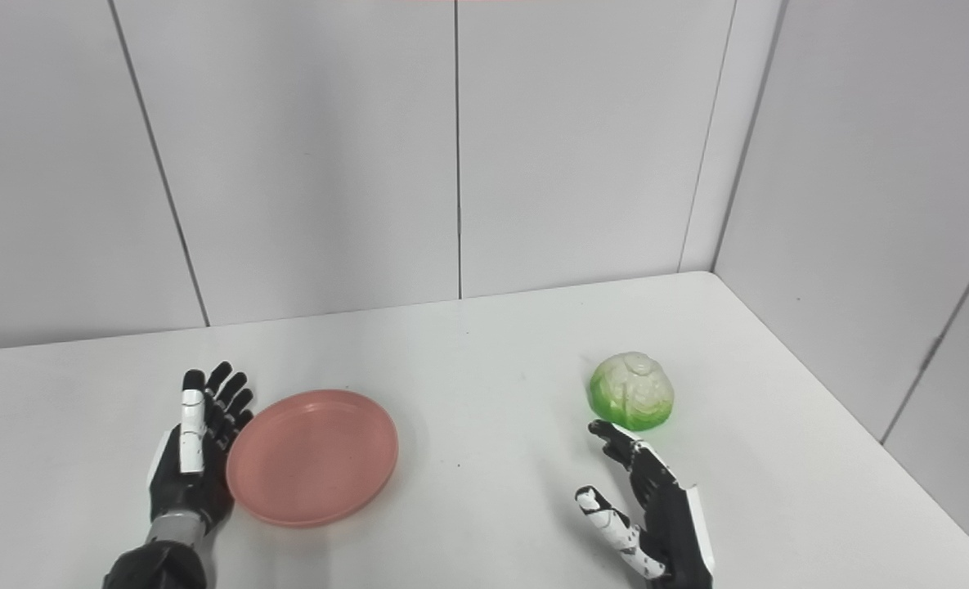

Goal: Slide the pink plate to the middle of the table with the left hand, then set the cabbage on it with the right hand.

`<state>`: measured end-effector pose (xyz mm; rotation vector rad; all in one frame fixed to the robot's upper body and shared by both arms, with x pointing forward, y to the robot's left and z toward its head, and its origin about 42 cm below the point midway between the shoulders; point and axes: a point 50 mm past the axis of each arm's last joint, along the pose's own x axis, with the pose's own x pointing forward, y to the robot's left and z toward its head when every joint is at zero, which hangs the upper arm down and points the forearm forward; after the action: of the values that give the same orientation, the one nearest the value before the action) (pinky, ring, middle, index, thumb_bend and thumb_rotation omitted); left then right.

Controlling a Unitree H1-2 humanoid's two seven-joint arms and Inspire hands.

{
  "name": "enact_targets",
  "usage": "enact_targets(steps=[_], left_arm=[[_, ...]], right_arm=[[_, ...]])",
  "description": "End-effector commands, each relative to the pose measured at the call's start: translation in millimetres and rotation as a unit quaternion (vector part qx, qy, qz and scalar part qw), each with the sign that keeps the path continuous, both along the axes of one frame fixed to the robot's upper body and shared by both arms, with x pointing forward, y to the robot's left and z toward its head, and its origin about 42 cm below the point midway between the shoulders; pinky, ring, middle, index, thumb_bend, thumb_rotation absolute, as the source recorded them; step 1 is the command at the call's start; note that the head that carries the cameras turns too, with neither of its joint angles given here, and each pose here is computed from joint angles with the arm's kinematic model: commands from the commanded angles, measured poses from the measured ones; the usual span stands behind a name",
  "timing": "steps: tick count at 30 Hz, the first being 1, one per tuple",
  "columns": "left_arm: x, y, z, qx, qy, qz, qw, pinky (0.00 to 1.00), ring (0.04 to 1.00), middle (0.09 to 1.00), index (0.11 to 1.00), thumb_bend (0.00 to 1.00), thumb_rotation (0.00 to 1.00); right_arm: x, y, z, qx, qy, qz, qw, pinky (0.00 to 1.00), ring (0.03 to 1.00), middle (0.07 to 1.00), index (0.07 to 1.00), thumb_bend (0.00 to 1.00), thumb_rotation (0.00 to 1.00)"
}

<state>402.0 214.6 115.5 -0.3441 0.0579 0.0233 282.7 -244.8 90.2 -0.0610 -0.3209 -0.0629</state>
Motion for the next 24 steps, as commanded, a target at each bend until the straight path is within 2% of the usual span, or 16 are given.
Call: enact_targets(steps=[1,4,10,12,15,19,21,24], left_arm=[[-1,-5,-3,-0.027,0.028,0.000,0.999,1.00,0.974,0.956,0.915,0.95,0.90],[-1,-7,-2,-0.051,0.035,0.005,0.998,1.00,0.977,0.952,0.916,0.96,0.92],[-1,-9,0,-0.051,0.035,0.006,0.998,1.00,0.975,0.950,0.923,0.97,0.95],[-2,-9,-1,-0.062,0.039,0.007,0.997,1.00,0.975,0.953,0.926,0.98,0.94],[-5,-8,-2,-0.071,0.043,0.010,0.996,1.00,0.976,0.956,0.937,0.98,0.94],[-9,-5,-3,-0.070,0.045,0.011,0.997,1.00,0.983,0.960,0.941,0.98,0.95],[-11,-1,-3,-0.074,0.046,0.012,0.996,1.00,0.987,0.958,0.940,0.98,0.94],[-13,5,-4,-0.077,0.045,0.012,0.996,1.00,0.991,0.960,0.946,0.97,0.93]], right_arm=[[32,75,-5,0.034,0.062,0.074,0.995,0.85,0.835,0.788,0.701,0.70,0.62],[33,75,-5,0.028,0.061,0.073,0.995,0.82,0.823,0.784,0.704,0.70,0.62],[33,73,-5,0.013,0.060,0.072,0.996,0.81,0.823,0.787,0.716,0.71,0.63],[31,72,-4,-0.027,0.042,0.069,0.996,0.80,0.821,0.792,0.737,0.71,0.61],[27,73,-4,-0.064,0.017,0.064,0.996,0.77,0.815,0.827,0.786,0.70,0.51],[19,77,4,-0.094,-0.016,0.055,0.994,0.74,0.807,0.848,0.811,0.72,0.50],[15,76,17,-0.108,-0.035,0.044,0.993,0.76,0.840,0.864,0.833,0.70,0.52],[9,73,50,-0.126,-0.065,0.028,0.990,0.80,0.877,0.883,0.847,0.70,0.51]])
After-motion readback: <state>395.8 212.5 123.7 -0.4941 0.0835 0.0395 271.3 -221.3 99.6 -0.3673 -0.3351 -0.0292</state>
